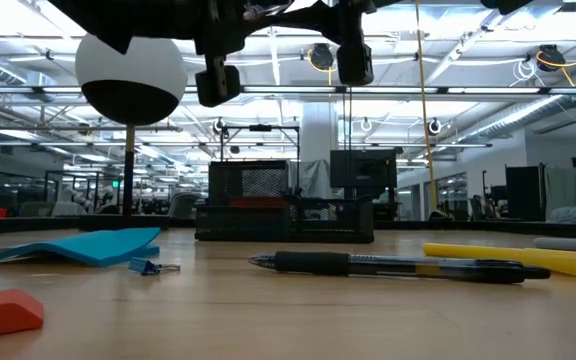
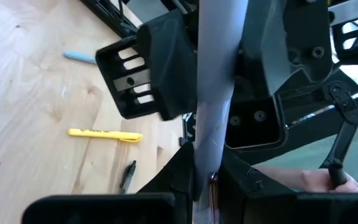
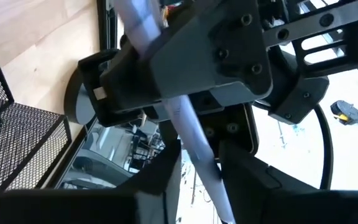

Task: Pick and place office supplies into organizer
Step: Put the violet pen into the black desk organizer

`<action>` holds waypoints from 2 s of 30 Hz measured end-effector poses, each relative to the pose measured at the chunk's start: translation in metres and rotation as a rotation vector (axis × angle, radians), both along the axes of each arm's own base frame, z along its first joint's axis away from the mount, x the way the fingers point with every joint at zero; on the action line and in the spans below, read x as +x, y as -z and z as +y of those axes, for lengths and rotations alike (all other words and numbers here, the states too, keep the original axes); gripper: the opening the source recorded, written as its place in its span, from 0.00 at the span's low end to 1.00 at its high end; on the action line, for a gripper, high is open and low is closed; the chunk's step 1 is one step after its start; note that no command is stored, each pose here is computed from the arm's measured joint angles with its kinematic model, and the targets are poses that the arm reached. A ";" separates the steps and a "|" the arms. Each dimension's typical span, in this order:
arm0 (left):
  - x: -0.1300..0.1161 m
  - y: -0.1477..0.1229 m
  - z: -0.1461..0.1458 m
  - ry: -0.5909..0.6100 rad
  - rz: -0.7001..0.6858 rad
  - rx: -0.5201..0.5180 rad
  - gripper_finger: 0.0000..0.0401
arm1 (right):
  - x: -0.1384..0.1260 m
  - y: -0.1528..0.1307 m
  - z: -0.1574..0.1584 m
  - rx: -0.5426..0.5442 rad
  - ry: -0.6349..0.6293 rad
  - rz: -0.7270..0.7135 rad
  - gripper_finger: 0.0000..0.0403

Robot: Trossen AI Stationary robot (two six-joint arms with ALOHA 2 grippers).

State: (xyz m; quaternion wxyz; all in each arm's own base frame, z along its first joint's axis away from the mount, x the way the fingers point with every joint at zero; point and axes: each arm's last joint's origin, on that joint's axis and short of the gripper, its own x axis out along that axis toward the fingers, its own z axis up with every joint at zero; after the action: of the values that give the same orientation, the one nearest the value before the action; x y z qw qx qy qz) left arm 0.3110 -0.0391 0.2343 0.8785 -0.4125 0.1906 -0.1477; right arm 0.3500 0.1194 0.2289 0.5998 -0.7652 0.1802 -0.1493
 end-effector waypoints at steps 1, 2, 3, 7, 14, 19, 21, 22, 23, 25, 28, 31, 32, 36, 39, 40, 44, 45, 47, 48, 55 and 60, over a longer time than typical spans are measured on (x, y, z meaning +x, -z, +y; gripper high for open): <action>0.000 0.000 0.000 -0.002 -0.001 0.002 0.10 | 0.000 0.000 -0.001 0.008 0.000 -0.005 0.22; 0.000 0.000 0.000 -0.002 0.000 0.001 0.10 | 0.000 0.000 -0.001 0.013 0.000 -0.007 0.19; 0.000 0.000 0.000 -0.002 0.001 -0.002 0.10 | 0.001 0.000 -0.001 0.015 0.002 -0.006 0.16; 0.000 0.000 0.000 0.003 0.004 -0.009 0.11 | 0.001 0.001 -0.002 0.006 0.003 0.006 0.09; 0.000 0.000 0.000 0.003 -0.006 0.011 0.11 | 0.000 0.001 -0.001 0.037 0.004 -0.013 0.09; 0.000 0.000 0.000 0.003 -0.011 0.024 0.11 | 0.000 0.001 -0.001 0.040 0.005 -0.011 0.09; 0.000 0.000 0.000 0.002 -0.011 0.026 0.11 | 0.000 0.002 -0.001 0.034 0.005 -0.001 0.09; 0.000 0.000 0.001 0.000 -0.011 0.026 0.11 | 0.000 0.003 -0.001 0.030 0.005 0.006 0.09; 0.000 0.000 0.002 -0.002 -0.011 0.029 0.11 | 0.000 0.003 -0.001 0.028 0.005 0.007 0.11; 0.000 0.000 0.003 -0.005 -0.020 0.049 0.11 | 0.000 0.002 0.000 0.037 0.002 -0.003 0.19; 0.001 0.000 0.004 -0.005 -0.036 0.064 0.10 | -0.001 0.000 0.002 0.049 -0.009 -0.023 0.33; 0.001 -0.001 0.005 -0.008 -0.040 0.066 0.10 | -0.002 -0.001 0.006 0.044 -0.021 -0.025 0.40; 0.001 -0.001 0.006 -0.010 -0.040 0.065 0.10 | -0.002 -0.001 0.007 0.040 -0.024 -0.023 0.41; 0.001 -0.002 0.006 -0.011 -0.047 0.054 0.10 | -0.003 0.000 0.010 0.034 -0.049 -0.014 0.37; 0.001 -0.002 0.006 -0.007 -0.045 0.049 0.10 | -0.003 0.000 0.010 0.029 -0.054 -0.011 0.28; 0.001 -0.002 0.006 -0.005 -0.045 0.046 0.10 | -0.003 0.000 0.010 0.029 -0.055 -0.010 0.25; 0.001 -0.002 0.005 -0.001 -0.032 0.025 0.10 | -0.004 0.002 0.011 0.005 -0.056 0.016 0.11; 0.001 -0.002 0.005 0.000 -0.026 0.018 0.10 | -0.004 0.003 0.012 -0.001 -0.057 0.025 0.08; 0.001 -0.002 0.005 0.001 -0.023 0.016 0.10 | -0.004 0.004 0.012 -0.004 -0.061 0.031 0.08; 0.001 -0.002 0.005 0.001 -0.023 0.016 0.10 | -0.004 0.004 0.012 -0.002 -0.066 0.030 0.08; 0.001 -0.002 0.005 0.007 -0.040 0.041 0.10 | -0.003 0.002 0.013 0.070 -0.123 -0.013 0.23; 0.001 -0.002 0.004 0.007 -0.037 0.041 0.10 | -0.002 0.002 0.011 0.066 -0.143 -0.008 0.24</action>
State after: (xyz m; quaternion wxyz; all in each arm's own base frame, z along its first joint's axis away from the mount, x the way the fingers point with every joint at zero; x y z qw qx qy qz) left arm 0.3116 -0.0355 0.2360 0.8896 -0.3910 0.1788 -0.1544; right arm 0.3485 0.1304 0.2265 0.6345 -0.7553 0.1275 -0.1034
